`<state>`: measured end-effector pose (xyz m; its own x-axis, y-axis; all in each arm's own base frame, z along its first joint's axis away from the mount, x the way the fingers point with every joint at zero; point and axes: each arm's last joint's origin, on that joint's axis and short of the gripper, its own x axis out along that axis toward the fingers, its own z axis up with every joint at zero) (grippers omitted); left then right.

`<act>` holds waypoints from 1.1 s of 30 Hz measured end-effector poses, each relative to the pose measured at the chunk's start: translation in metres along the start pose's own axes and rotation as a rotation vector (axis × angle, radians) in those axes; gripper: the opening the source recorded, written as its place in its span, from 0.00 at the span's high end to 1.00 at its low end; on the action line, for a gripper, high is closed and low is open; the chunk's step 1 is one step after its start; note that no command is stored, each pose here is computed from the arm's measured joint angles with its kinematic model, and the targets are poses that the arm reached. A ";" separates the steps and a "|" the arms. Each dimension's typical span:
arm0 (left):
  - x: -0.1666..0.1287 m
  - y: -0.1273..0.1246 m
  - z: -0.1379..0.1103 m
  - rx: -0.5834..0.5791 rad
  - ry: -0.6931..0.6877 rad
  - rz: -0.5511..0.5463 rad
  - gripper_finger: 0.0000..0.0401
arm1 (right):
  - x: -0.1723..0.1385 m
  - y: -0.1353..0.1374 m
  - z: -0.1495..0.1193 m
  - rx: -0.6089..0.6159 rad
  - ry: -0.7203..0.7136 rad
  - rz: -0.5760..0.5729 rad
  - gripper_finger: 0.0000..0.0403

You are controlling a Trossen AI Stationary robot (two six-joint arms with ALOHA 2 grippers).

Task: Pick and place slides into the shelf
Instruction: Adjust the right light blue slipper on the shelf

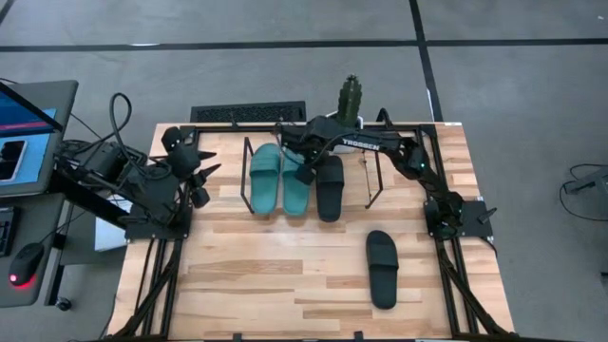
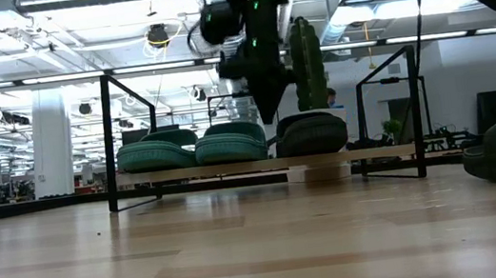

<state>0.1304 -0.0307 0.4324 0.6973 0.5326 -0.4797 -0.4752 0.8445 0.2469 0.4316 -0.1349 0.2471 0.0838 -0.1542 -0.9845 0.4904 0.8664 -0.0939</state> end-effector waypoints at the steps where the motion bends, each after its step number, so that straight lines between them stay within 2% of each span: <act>1: 0.000 0.000 0.000 0.000 0.004 -0.008 0.69 | 0.004 0.000 -0.002 0.000 0.031 0.001 1.00; 6: 0.000 -0.001 0.000 0.000 0.011 -0.023 0.69 | 0.026 0.008 -0.003 -0.012 0.104 -0.029 1.00; 11: -0.001 0.001 -0.001 0.000 0.016 -0.028 0.69 | 0.031 0.012 0.000 -0.006 0.089 -0.023 1.00; 33: -0.001 0.001 -0.002 0.006 0.021 -0.026 0.69 | 0.030 0.014 0.007 -0.013 0.016 -0.002 1.00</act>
<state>0.1284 -0.0306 0.4313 0.6979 0.5094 -0.5035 -0.4537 0.8584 0.2395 0.4476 -0.1308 0.2175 0.0689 -0.1484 -0.9865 0.4793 0.8722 -0.0977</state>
